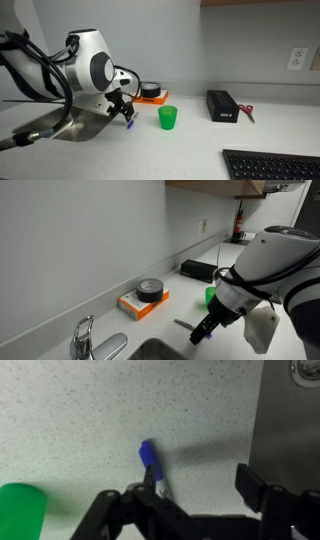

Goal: Remove the blue pen from the green cup and put it on the countertop

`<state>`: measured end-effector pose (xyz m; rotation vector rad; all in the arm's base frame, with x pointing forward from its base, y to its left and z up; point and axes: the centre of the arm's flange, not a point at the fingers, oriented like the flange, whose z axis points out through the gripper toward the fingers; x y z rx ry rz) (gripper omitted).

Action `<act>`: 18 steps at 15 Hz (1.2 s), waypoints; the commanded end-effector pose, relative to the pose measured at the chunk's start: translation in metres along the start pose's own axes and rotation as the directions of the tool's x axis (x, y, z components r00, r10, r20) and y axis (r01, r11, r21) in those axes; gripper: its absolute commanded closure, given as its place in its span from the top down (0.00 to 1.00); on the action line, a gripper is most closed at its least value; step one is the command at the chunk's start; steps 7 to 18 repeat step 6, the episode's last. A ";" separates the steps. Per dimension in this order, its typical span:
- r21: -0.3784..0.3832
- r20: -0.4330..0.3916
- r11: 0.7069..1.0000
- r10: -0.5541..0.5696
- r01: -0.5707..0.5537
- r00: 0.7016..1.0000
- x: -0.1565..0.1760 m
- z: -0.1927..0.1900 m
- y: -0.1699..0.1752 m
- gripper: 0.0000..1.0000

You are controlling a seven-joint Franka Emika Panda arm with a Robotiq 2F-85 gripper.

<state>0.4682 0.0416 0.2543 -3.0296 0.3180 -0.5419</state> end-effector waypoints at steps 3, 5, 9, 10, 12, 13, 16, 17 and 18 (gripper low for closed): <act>0.003 0.036 1.000 0.004 -0.004 0.999 0.007 0.000 -0.001 1.00; 0.003 0.044 1.000 0.002 -0.002 0.999 0.010 -0.001 -0.003 1.00; 0.003 0.044 1.000 0.002 -0.002 0.999 0.010 -0.001 -0.003 1.00; 0.003 0.044 1.000 0.002 -0.002 0.999 0.010 -0.001 -0.003 1.00; 0.003 0.044 1.000 0.002 -0.002 0.999 0.010 -0.001 -0.003 1.00; 0.003 0.044 1.000 0.002 -0.002 0.999 0.010 -0.001 -0.003 1.00; 0.003 0.044 1.000 0.002 -0.002 0.999 0.010 -0.001 -0.003 1.00; 0.003 0.044 1.000 0.002 -0.002 0.999 0.010 -0.001 -0.003 1.00; 0.003 0.044 1.000 0.002 -0.002 0.999 0.010 -0.001 -0.003 1.00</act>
